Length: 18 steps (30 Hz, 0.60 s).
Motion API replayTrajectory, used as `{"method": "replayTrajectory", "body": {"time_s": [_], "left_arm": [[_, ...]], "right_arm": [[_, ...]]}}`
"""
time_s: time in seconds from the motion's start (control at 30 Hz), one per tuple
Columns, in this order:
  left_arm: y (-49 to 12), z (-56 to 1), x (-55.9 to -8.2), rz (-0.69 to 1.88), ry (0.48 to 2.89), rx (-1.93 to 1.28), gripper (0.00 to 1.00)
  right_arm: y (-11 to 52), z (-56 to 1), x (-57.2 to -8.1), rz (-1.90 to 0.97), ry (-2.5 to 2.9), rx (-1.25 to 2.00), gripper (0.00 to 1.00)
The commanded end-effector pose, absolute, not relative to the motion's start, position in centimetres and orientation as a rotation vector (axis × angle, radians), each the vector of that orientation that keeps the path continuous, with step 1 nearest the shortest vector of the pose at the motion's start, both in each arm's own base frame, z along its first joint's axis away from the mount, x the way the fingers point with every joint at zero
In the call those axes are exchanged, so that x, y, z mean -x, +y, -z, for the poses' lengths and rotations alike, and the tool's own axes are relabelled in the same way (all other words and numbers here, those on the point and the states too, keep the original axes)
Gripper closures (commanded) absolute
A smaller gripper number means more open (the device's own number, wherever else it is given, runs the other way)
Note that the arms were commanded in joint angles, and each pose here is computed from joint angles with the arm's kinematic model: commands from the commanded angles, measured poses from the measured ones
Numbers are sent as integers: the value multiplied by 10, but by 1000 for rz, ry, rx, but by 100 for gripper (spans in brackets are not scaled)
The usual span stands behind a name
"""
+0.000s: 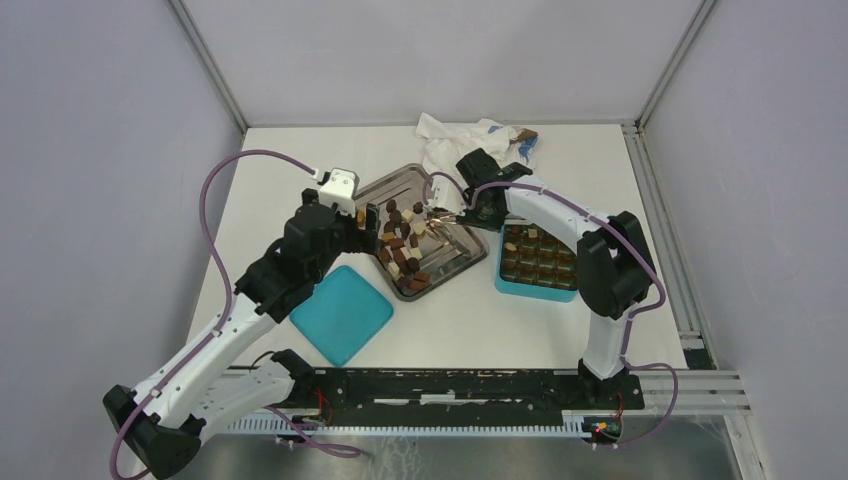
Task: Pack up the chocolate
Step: Pick up the fake chocolate from the plate.
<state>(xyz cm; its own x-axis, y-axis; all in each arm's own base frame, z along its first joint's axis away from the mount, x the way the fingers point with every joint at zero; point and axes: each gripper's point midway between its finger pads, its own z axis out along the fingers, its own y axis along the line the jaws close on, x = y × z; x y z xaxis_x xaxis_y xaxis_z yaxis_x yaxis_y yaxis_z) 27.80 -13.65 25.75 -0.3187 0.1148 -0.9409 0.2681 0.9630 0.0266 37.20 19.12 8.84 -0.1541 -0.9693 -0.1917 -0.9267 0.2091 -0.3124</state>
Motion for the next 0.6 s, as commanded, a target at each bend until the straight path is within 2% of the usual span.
{"method": "replayTrajectory", "body": {"time_s": [0.0, 0.17, 0.23, 0.4, 0.57], "left_arm": [[-135, -266, -279, 143, 1857, -322, 5], [-135, -267, -278, 145, 1854, -320, 5], [-135, -267, -278, 147, 1852, -323, 5], [-135, -268, -278, 151, 1850, -324, 5], [-134, -268, -279, 145, 1850, -322, 5]], "right_arm": [[202, -108, -382, 166, 2105, 1707, 78], [201, -117, -376, 147, 2097, 1670, 95], [202, -124, -369, 109, 2084, 1654, 98], [201, -143, -340, -23, 2037, 1621, 100], [190, -168, -303, -270, 1946, 1580, 100]]}}
